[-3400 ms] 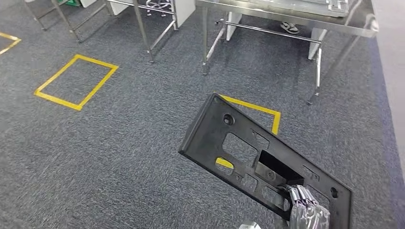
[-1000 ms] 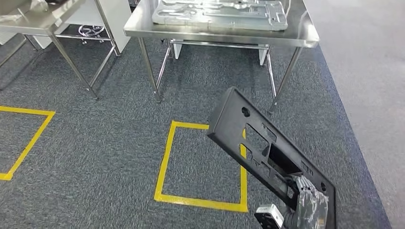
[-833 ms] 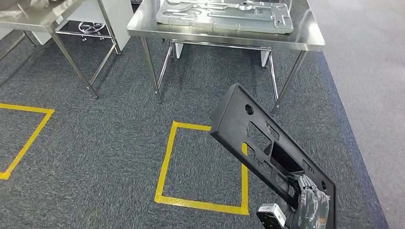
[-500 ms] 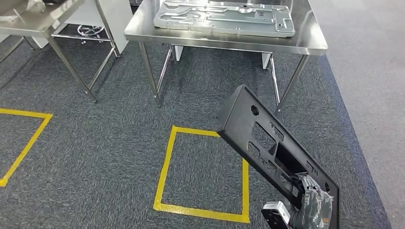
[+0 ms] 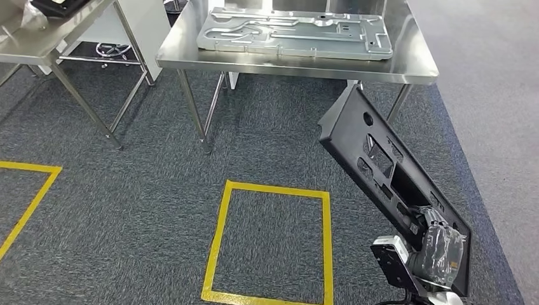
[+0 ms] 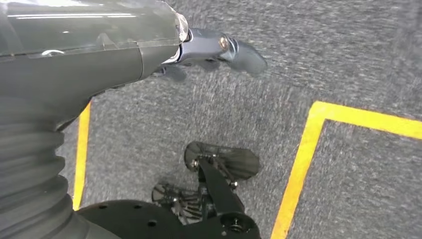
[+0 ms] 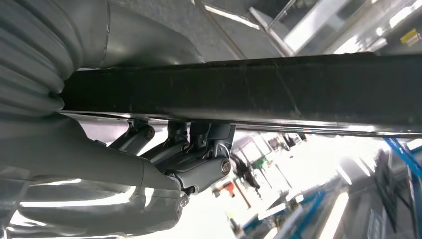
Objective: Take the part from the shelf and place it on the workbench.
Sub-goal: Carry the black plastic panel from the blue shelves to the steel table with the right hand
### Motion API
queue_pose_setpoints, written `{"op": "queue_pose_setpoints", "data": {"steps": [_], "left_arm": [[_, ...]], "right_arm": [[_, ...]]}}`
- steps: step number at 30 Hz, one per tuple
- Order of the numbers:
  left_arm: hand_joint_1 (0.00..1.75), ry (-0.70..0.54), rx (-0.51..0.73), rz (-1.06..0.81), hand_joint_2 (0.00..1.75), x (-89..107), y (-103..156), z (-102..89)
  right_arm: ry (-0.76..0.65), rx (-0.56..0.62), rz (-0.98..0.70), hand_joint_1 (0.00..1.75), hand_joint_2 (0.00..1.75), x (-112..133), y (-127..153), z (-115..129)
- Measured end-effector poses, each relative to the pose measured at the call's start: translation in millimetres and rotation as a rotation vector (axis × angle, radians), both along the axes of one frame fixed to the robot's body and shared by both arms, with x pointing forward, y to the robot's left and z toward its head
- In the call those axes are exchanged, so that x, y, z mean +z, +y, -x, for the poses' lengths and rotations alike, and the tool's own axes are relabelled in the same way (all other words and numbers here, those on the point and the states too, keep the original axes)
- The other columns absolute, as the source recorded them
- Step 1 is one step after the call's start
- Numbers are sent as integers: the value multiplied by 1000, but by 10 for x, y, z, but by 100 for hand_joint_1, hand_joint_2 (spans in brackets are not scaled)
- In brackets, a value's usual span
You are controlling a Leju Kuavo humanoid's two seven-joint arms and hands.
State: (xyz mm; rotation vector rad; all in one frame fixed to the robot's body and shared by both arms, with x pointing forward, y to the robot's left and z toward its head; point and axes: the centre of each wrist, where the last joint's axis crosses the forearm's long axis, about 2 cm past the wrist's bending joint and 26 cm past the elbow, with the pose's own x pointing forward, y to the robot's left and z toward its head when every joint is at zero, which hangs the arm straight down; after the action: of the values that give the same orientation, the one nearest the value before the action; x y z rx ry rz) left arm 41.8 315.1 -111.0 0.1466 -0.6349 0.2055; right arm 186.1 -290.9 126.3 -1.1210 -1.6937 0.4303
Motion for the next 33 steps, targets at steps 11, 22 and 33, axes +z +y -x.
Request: {"op": "queue_pose_setpoints", "data": {"steps": [11,22,33], "left_arm": [[0,8,-3,-2,175,-3,-6,21],[0,-2,-8,-8,175,9,2,-75],[0,15,-4,-29,175,4,6,-30]], "right_arm": [[48,42,-122,175,175,-83,-17,-84],[54,39,-148,175,175,-118,-49,-137],[63,42,-145,175,175,-161,-26,-139]]}}
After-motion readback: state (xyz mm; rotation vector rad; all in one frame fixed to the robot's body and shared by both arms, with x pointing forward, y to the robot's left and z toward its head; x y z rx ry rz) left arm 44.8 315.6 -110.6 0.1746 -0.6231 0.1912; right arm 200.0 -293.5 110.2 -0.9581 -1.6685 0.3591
